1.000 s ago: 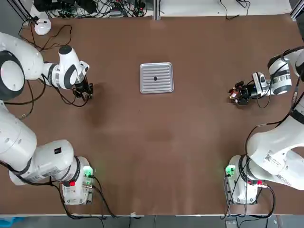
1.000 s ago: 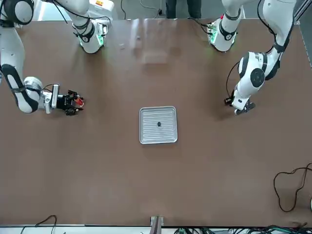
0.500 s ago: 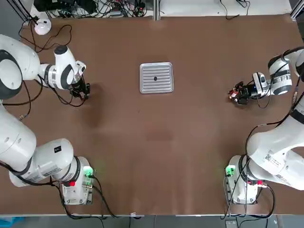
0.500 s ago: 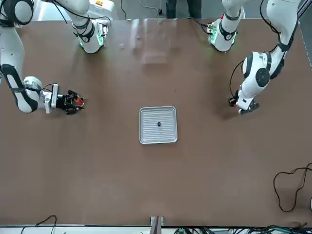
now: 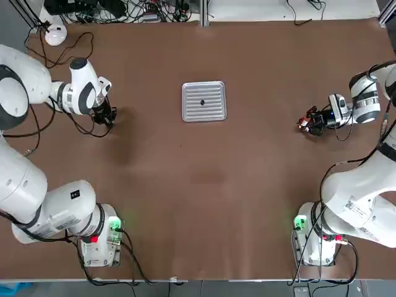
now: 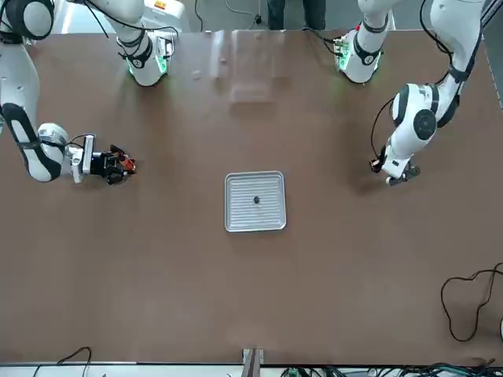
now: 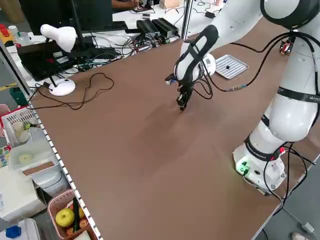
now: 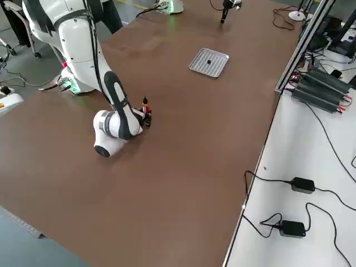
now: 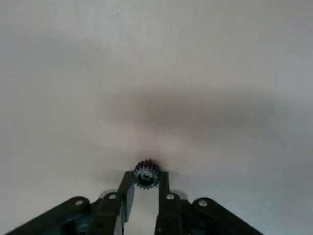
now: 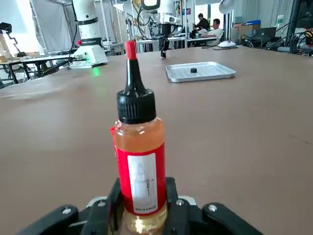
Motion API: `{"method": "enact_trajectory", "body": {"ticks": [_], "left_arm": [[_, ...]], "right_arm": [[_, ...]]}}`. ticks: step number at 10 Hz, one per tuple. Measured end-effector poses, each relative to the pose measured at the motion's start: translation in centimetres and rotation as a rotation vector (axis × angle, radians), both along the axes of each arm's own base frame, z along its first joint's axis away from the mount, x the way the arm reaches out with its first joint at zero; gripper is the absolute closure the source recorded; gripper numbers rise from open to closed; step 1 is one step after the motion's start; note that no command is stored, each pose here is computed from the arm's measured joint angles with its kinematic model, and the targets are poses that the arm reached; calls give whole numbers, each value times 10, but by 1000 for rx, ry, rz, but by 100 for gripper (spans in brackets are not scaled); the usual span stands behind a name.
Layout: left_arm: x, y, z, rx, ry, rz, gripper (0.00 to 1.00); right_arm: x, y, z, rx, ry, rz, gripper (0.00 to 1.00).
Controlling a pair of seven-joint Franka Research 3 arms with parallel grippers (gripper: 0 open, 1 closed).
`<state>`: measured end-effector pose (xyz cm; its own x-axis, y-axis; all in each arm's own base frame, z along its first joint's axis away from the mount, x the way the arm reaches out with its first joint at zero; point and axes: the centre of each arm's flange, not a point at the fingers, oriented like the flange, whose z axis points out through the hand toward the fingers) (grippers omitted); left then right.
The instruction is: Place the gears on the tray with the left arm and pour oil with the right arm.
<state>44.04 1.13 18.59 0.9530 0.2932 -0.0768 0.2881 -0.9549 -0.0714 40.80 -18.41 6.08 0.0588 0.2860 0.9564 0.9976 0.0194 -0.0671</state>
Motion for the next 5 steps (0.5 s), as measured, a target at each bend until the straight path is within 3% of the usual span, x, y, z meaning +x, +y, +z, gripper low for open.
{"method": "enact_trajectory", "body": {"ticks": [2,5], "left_arm": [[27,-24,21,-21,-67,30,76],[68,-139,74,-127,-186,121,76]], "right_arm": [[0,1,0,1,3,0,63],[1,3,1,7,15,2,63]]}}
